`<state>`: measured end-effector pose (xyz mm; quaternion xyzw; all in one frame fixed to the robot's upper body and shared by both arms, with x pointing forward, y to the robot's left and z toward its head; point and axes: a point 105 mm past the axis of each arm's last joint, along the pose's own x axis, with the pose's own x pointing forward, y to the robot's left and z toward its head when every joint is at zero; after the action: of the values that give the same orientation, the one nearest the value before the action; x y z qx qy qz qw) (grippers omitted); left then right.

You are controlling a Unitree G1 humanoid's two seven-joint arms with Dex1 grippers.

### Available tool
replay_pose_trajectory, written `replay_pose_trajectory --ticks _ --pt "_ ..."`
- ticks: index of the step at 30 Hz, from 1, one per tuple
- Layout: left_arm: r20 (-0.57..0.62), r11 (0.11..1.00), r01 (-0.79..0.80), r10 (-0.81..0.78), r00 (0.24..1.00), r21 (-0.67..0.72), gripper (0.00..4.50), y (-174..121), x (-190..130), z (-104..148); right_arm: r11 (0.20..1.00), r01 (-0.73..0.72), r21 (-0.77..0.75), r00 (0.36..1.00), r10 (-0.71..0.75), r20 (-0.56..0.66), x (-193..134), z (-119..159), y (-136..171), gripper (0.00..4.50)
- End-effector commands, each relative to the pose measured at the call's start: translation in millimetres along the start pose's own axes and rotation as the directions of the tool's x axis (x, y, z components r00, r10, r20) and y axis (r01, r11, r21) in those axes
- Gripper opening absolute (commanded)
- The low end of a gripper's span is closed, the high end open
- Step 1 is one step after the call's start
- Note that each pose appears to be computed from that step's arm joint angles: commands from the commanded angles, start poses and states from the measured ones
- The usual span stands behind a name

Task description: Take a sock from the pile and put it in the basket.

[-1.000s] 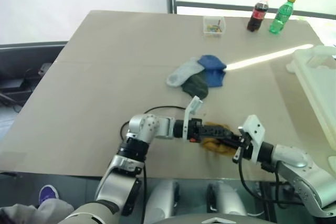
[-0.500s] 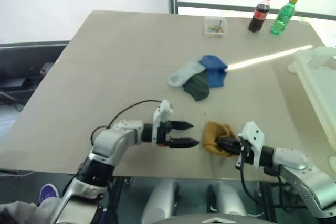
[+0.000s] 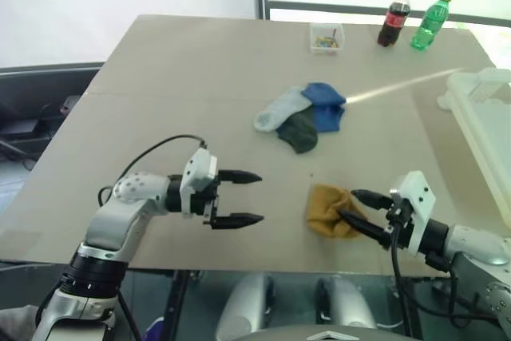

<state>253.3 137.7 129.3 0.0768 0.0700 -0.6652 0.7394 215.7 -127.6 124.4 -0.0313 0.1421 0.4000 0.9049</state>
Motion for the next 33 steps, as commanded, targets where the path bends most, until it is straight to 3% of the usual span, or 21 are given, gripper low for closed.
replay_pose_trajectory --ticks 1,9,16,19,28,31,33 --pt "0.017 0.999 0.003 -0.004 1.000 0.048 4.50 -3.1 -2.5 11.6 0.998 0.057 0.039 0.998 -0.056 -0.031 5.8 -1.7 -0.2 4.37" --pt "0.012 0.999 -0.004 0.003 1.000 0.052 4.50 -2.6 0.7 11.8 0.973 0.135 0.187 0.975 -0.096 -0.200 25.5 -36.1 -7.4 4.45" --pt "0.021 0.999 -0.003 0.002 1.000 0.048 4.50 -6.5 4.6 11.4 0.978 0.140 0.152 0.921 -0.072 -0.382 29.8 -77.3 -4.5 4.45" --pt "0.032 0.999 0.007 -0.009 0.999 0.049 4.50 -9.9 10.3 10.9 0.982 0.129 0.138 0.903 -0.058 -0.426 30.8 -91.7 -5.2 3.63" --pt "0.041 0.997 0.040 -0.043 0.998 0.060 4.50 -14.9 22.3 10.9 0.987 0.099 0.125 0.901 -0.036 -0.432 30.3 -102.5 -10.6 0.02" --pt "0.046 0.998 0.038 -0.041 0.998 0.059 4.50 -15.0 25.3 10.0 0.958 0.078 0.277 0.967 -0.005 -0.255 36.5 -76.2 -9.7 0.02" --pt "0.067 0.998 0.030 -0.034 0.997 0.059 4.50 -14.1 28.6 12.4 0.938 0.032 0.345 0.998 -0.010 -0.065 36.9 -43.1 -15.4 0.02"
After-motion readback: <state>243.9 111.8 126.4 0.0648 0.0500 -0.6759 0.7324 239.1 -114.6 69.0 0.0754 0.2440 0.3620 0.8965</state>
